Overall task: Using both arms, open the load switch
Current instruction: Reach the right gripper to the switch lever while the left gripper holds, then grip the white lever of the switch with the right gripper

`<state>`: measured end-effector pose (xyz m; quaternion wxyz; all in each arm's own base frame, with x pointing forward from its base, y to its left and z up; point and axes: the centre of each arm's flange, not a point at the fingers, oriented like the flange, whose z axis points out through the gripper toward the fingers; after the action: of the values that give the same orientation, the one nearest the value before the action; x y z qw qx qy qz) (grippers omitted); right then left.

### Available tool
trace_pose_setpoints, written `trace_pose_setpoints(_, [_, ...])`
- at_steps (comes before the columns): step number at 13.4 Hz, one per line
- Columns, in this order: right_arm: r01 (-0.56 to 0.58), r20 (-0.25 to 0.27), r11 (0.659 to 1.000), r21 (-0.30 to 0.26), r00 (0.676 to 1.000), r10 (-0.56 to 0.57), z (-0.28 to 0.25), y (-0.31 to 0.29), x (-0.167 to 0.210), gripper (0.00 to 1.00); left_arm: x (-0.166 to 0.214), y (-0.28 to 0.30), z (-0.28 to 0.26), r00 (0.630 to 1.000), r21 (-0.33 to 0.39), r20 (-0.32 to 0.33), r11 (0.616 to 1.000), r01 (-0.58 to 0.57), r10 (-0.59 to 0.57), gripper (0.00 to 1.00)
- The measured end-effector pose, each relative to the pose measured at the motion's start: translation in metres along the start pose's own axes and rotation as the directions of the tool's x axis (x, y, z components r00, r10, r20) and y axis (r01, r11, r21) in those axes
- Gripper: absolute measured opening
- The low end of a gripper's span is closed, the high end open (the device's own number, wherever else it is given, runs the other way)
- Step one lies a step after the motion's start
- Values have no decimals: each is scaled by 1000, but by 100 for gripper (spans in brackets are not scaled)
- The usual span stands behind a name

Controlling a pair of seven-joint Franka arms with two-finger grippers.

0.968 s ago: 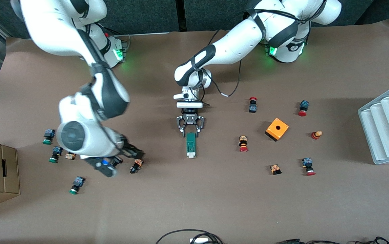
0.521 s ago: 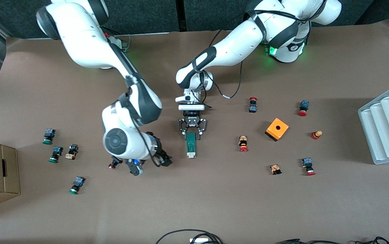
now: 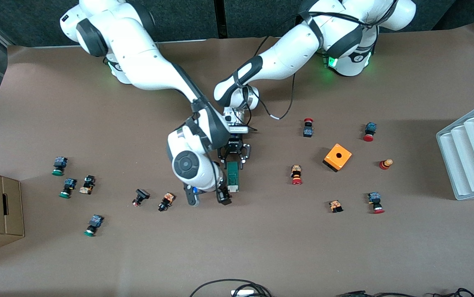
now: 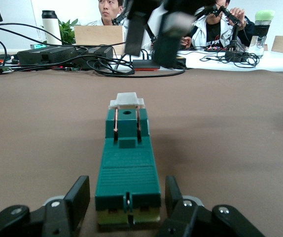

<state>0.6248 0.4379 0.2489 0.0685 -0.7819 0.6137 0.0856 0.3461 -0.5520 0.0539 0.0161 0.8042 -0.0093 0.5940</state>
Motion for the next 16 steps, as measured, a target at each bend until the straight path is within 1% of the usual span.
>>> trace_pose_setpoints(2, [-50, 27, 999, 1, 998, 50, 6, -2, 4, 97, -1, 0, 0, 1000, -1, -2, 1000, -1, 1, 70])
trace_pose_setpoints(4, [-97, 55, 995, 2, 994, 97, 6, -7, 18, 95, -1, 0, 0, 1000, -1, -2, 1000, -1, 1, 70])
trace_pose_setpoints(7, [-125, 77, 992, -3, 989, 125, 8, -9, 23, 93, -1, 0, 0, 1000, -1, -2, 1000, 8, -8, 71])
trace_pose_setpoints(8, [-136, 91, 991, -10, 986, 136, 11, -8, 22, 88, -1, 0, 0, 1000, -1, -2, 1000, 10, -10, 71])
trace_pose_setpoints(9, [-142, 97, 990, -16, 985, 143, 15, -7, 21, 88, -1, 0, 0, 1000, -1, -2, 1000, 10, -10, 71])
trace_pose_setpoints(12, [-154, 87, 988, -32, 984, 156, 28, -2, 16, 86, -1, 0, 0, 1000, -1, -2, 1000, 11, -11, 71])
trace_pose_setpoints(14, [-156, 86, 987, -33, 984, 159, 29, -2, 16, 85, -1, 0, 0, 1000, -1, -2, 1000, 11, -11, 71])
trace_pose_setpoints(16, [-157, 86, 987, -33, 983, 159, 29, -2, 16, 82, -1, 0, 0, 1000, -1, -2, 1000, 11, -11, 71])
